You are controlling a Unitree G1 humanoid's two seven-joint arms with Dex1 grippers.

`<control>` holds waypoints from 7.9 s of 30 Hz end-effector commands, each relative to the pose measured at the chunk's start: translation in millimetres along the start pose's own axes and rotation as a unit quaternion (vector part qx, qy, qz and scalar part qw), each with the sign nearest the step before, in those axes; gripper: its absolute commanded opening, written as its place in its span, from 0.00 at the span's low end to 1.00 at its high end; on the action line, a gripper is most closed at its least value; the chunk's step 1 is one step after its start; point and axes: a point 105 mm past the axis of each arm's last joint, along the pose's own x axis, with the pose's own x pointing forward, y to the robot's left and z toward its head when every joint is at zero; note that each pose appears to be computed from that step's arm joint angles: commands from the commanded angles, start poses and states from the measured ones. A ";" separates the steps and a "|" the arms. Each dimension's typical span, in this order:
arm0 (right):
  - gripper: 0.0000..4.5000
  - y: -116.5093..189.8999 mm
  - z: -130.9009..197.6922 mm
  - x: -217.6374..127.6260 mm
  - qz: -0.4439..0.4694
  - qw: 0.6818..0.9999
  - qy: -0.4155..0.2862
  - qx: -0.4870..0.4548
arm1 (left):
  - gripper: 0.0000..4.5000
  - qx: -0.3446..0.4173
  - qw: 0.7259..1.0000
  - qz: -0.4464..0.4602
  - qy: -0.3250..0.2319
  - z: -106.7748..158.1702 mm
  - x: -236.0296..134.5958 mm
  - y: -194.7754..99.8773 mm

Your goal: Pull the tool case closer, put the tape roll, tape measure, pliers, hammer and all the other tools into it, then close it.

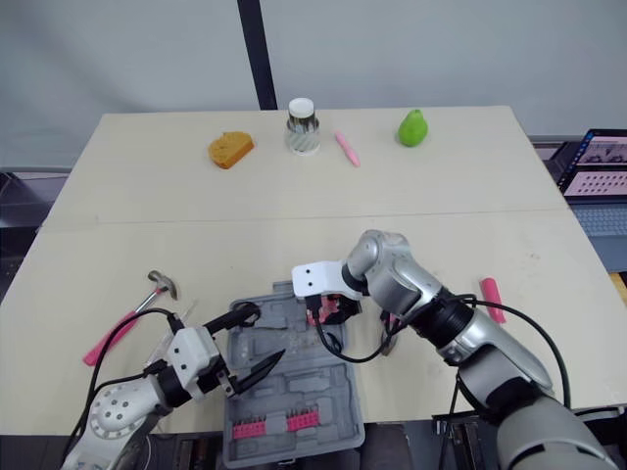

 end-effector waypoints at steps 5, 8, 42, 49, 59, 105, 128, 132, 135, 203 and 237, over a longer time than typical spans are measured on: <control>0.66 -3.6 9.8 -11.3 -0.022 0.999 -0.013 -0.021 | 1.00 0.010 1.000 -0.007 -0.012 7.6 -0.2 -1.6; 0.66 -3.3 9.2 -11.5 -0.023 0.999 -0.012 -0.022 | 1.00 0.010 1.000 -0.007 -0.012 7.0 -0.2 -1.6; 0.99 0.2 17.4 -27.4 -0.033 0.999 -0.030 -0.029 | 1.00 0.007 1.000 -0.017 -0.007 2.3 -3.0 -2.2; 0.99 4.1 32.0 -46.6 -0.054 0.987 -0.152 -0.011 | 1.00 0.007 1.000 -0.017 -0.007 1.4 -3.6 -2.4; 0.77 9.9 2.4 -43.6 -0.058 0.953 -0.289 0.065 | 1.00 0.013 1.000 -0.027 -0.006 1.0 -5.0 2.8; 0.23 19.4 -47.5 29.9 -0.051 0.965 -0.237 0.102 | 1.00 0.019 0.999 -0.034 0.003 2.9 -7.3 3.2; 0.23 35.1 -66.0 51.6 -0.019 0.964 -0.216 0.156 | 1.00 0.027 0.999 -0.041 0.011 3.3 -8.2 9.7; 0.23 30.3 -57.4 45.5 -0.027 0.958 -0.244 0.152 | 1.00 0.032 0.999 -0.037 0.015 3.0 -8.3 11.2; 0.23 25.6 -46.8 36.9 -0.029 0.948 -0.277 0.155 | 1.00 0.031 0.999 -0.035 0.016 3.2 -7.9 11.8; 0.99 67.8 -220.5 -169.6 -0.306 0.828 -0.246 0.400 | 1.00 -0.033 0.948 0.257 0.184 -20.9 -211.6 146.9; 0.99 131.5 -96.0 -42.6 -0.319 0.745 -0.156 0.565 | 1.00 0.057 0.971 -0.232 0.003 29.4 9.6 5.9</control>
